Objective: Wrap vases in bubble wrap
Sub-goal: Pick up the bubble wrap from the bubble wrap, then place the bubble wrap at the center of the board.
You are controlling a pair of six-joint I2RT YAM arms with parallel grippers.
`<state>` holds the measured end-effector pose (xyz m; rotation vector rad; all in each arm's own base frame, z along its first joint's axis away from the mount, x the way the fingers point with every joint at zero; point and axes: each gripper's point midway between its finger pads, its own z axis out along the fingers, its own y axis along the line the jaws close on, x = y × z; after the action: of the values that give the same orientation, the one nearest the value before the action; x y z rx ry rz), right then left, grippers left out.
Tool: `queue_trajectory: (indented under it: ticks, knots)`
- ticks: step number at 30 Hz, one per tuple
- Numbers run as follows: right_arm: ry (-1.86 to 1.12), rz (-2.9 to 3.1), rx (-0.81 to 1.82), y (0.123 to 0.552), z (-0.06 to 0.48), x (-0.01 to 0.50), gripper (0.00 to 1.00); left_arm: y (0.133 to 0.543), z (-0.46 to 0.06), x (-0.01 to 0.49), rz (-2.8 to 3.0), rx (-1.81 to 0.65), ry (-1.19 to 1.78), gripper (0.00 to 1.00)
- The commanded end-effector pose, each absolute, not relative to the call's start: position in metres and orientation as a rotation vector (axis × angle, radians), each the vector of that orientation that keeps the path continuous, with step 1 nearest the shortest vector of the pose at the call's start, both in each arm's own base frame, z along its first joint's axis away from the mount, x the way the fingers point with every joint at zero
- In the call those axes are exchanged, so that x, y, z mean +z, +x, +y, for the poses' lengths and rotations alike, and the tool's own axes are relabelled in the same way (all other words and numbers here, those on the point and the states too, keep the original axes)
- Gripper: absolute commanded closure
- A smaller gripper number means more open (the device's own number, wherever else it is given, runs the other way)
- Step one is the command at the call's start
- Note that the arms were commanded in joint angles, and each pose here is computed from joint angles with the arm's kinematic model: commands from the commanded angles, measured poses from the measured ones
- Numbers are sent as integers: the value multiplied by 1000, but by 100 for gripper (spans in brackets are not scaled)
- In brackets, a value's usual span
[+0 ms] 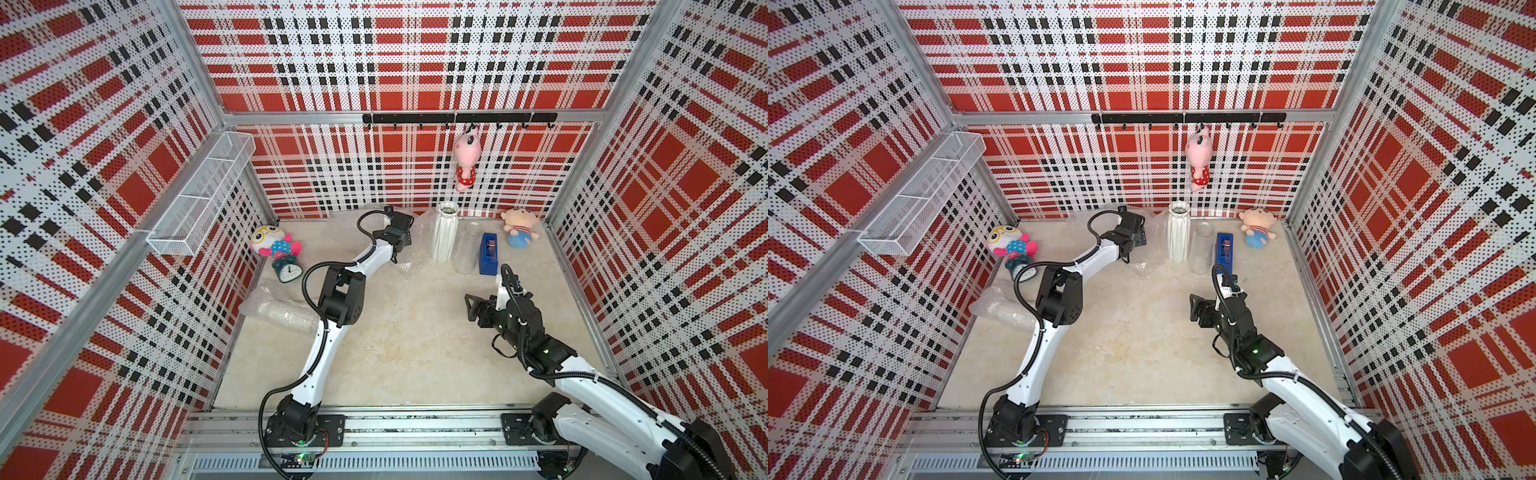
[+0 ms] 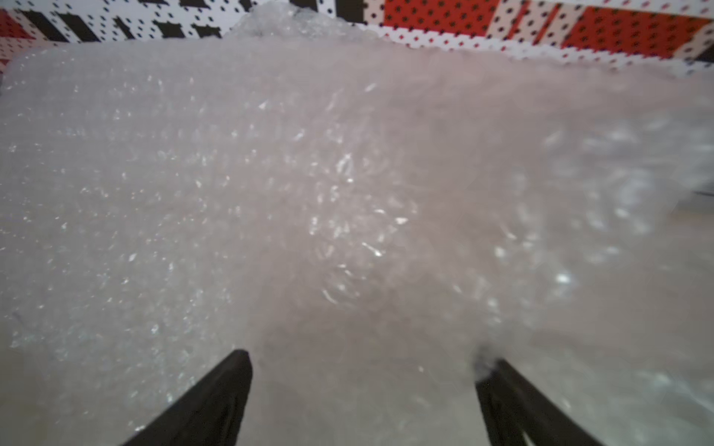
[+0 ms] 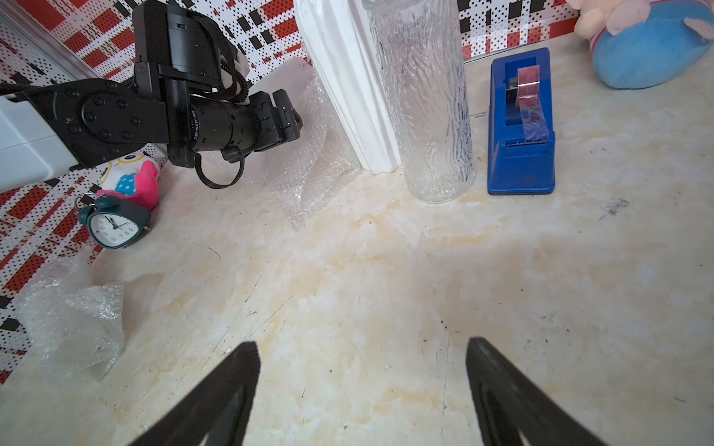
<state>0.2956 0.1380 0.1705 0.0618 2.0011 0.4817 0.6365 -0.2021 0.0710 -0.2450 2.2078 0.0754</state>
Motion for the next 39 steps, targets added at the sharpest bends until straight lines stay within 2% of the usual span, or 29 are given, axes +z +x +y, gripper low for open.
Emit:
queue_trajectory:
  ticks: [1,6,10,13,18,25,31,35,39]
  knots:
    - [58,2026,490,294,139,162,13,641,-180,75,2176,118,-312,17]
    - [85,2038,524,296,143,157,13,644,-174,74,2164,104,-324,37]
    - [84,2035,531,296,144,159,13,648,-167,81,2151,95,-347,58]
    - [83,2033,535,295,144,161,13,647,-158,105,2106,113,-378,75]
    - [82,2035,548,295,146,161,14,640,-135,176,1979,98,-451,98]
    - [81,2032,564,296,149,161,14,619,-119,277,1829,53,-464,100]
    - [60,2019,575,297,152,168,15,566,-126,356,1754,-2,-447,100]
    - [45,2013,564,298,152,171,15,501,-153,351,1823,-62,-444,100]
    - [42,2015,556,302,153,173,15,445,-183,304,1967,-87,-397,100]
